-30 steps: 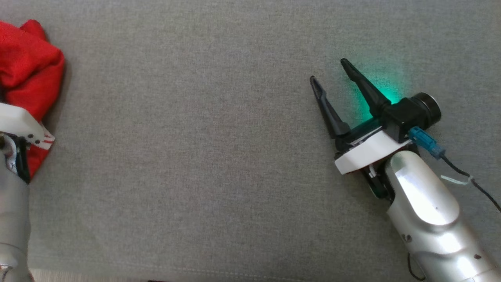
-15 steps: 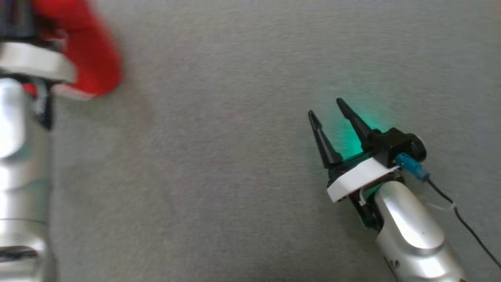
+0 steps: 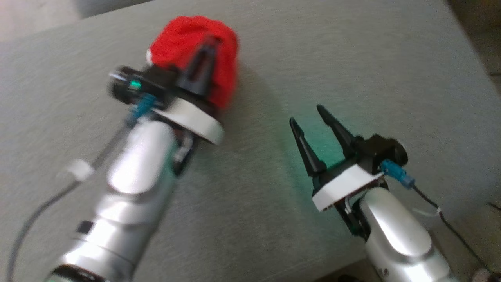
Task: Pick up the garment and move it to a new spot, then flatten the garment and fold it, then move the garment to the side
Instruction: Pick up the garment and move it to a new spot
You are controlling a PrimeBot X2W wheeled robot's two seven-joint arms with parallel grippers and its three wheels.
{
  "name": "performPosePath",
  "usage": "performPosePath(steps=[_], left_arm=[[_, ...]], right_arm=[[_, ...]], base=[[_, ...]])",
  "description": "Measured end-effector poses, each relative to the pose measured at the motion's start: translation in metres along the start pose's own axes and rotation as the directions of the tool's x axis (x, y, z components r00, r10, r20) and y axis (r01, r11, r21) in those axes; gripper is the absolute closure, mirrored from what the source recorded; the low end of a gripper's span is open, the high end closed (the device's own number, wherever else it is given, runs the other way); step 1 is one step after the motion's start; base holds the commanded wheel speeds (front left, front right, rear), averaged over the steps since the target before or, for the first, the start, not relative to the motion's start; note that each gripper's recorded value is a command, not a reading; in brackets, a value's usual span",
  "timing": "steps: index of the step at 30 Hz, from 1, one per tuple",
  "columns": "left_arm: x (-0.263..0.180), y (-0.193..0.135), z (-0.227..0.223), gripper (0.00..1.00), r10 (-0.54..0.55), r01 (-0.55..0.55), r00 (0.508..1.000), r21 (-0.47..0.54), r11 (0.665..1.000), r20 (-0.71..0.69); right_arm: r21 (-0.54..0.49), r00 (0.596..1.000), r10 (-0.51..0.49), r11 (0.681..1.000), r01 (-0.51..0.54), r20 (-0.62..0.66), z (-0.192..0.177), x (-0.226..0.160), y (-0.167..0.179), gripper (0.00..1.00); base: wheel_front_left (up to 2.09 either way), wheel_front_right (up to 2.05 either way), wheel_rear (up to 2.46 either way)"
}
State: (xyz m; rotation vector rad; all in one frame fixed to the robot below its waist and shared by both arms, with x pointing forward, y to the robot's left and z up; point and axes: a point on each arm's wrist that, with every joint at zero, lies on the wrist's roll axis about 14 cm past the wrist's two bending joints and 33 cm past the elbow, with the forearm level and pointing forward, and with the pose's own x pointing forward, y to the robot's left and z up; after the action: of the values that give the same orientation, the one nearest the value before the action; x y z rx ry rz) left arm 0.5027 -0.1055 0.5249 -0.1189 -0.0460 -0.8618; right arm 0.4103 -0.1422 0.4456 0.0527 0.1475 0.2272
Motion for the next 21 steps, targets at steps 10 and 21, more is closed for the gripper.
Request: performPosePath(steps=[10, 21], left_arm=[[0.003, -0.106, -0.015, 1.00, -0.225, 0.220, 0.974, -0.157, 0.963, -0.015], [-0.051, -0.034, -0.046, 0.00, 0.065, -0.079, 0.993, -0.132, 0.988, -0.103]], right_arm=[[0.043, 0.992, -0.124, 0.991, 0.124, -0.006, -0.004, -0.045, -0.025, 0.00], [0.021, 0.996, -0.092, 0.996, 0.092, 0.019, 0.003, -0.024, -0.019, 0.00]], base=[[0.00, 0.00, 0.00], [0.00, 0.00, 0.00]])
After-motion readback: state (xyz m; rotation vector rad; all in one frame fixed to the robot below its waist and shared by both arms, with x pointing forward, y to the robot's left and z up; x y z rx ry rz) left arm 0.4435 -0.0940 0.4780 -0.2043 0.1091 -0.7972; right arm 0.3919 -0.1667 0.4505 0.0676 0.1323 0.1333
